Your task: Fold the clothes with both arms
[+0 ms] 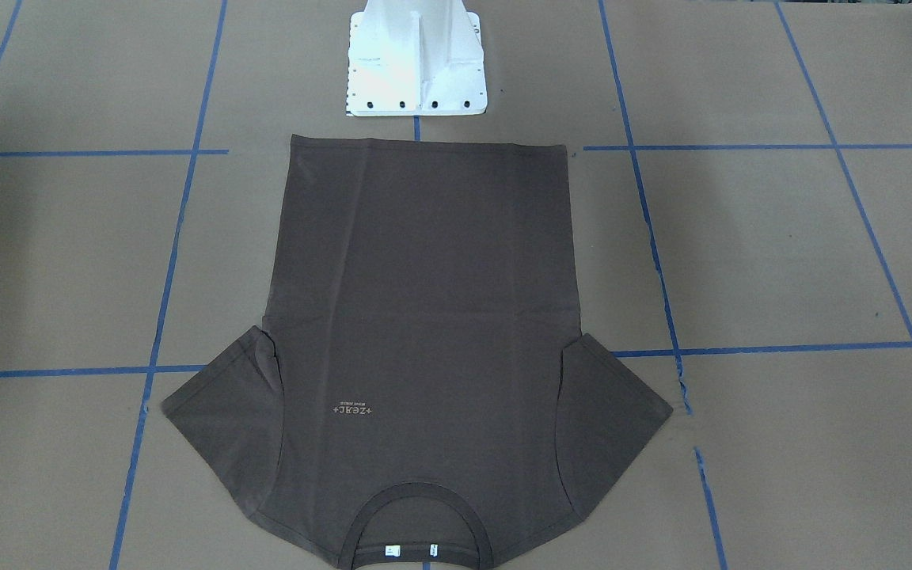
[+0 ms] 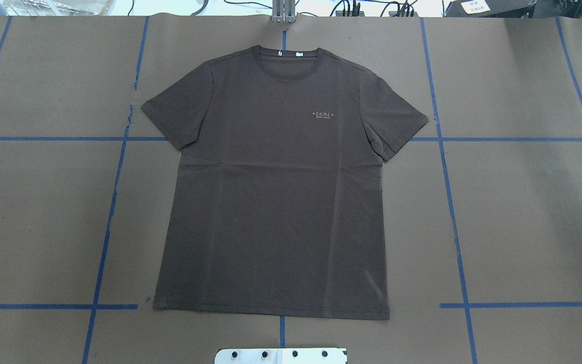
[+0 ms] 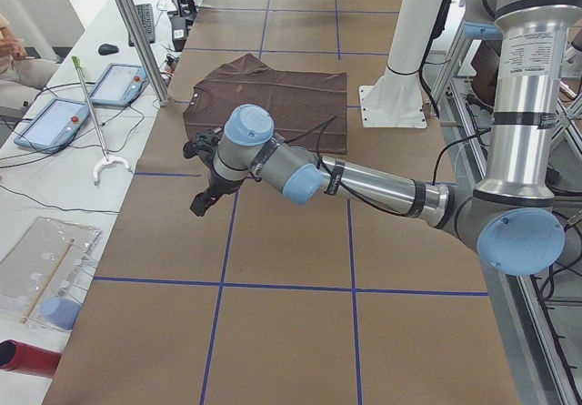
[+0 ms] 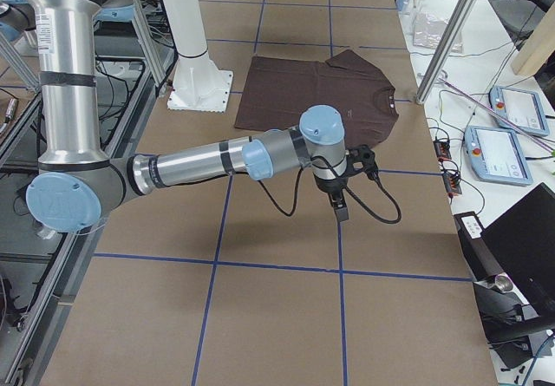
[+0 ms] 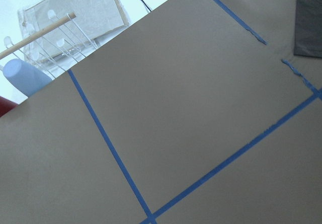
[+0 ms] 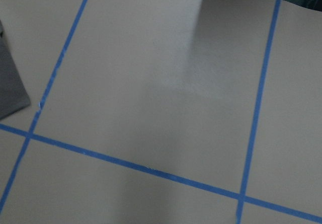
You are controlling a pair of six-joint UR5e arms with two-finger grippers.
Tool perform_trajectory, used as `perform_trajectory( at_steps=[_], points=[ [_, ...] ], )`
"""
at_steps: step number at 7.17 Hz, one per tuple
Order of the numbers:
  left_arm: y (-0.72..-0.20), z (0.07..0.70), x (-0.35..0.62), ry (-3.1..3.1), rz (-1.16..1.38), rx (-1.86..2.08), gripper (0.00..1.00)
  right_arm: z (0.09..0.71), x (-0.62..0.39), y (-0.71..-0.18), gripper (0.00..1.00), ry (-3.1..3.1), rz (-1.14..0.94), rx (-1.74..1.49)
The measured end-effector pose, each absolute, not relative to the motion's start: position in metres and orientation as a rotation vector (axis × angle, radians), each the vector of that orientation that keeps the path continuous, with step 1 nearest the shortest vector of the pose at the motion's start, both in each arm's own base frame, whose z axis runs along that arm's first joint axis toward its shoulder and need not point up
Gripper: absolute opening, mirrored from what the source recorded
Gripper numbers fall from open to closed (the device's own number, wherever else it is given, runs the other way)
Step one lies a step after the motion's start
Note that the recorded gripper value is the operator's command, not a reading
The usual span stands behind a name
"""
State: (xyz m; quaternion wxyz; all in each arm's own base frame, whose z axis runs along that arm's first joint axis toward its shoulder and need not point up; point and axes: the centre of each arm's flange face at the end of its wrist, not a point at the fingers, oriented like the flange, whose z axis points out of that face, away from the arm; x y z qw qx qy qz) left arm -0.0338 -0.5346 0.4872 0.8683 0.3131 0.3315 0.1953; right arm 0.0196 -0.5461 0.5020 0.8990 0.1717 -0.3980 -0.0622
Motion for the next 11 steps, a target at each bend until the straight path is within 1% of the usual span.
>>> perform_trajectory(
  at_steps=[1,2,3,4,5,6,7,9,11],
  points=[
    [-0.547,0.477,-0.017,0.713,0.420,0.657,1.00,0.475,-0.023,-0.575,1.00,-0.853,-0.092,0.341],
    [-0.552,0.468,-0.006,0.727,0.426,0.657,1.00,0.447,-0.074,-0.597,0.98,-0.871,-0.036,0.335],
    [-0.557,0.460,0.004,0.739,0.424,0.658,1.00,0.427,-0.134,-0.614,0.89,-0.889,0.033,0.346],
    [-0.560,0.451,0.015,0.756,0.415,0.652,1.00,0.419,-0.190,-0.627,0.84,-0.910,0.097,0.362],
    [-0.563,0.445,0.027,0.772,0.412,0.644,1.00,0.415,-0.243,-0.639,0.77,-0.925,0.150,0.372],
    [-0.564,0.442,0.035,0.781,0.416,0.640,1.00,0.416,-0.287,-0.642,0.71,-0.927,0.179,0.380],
    [-0.564,0.441,0.039,0.785,0.420,0.639,1.00,0.421,-0.322,-0.636,0.69,-0.922,0.188,0.383],
    [-0.564,0.441,0.041,0.785,0.422,0.637,1.00,0.433,-0.360,-0.623,0.67,-0.901,0.190,0.376],
    [-0.564,0.443,0.041,0.785,0.423,0.634,1.00,0.442,-0.375,-0.614,0.67,-0.887,0.182,0.368]
  ],
)
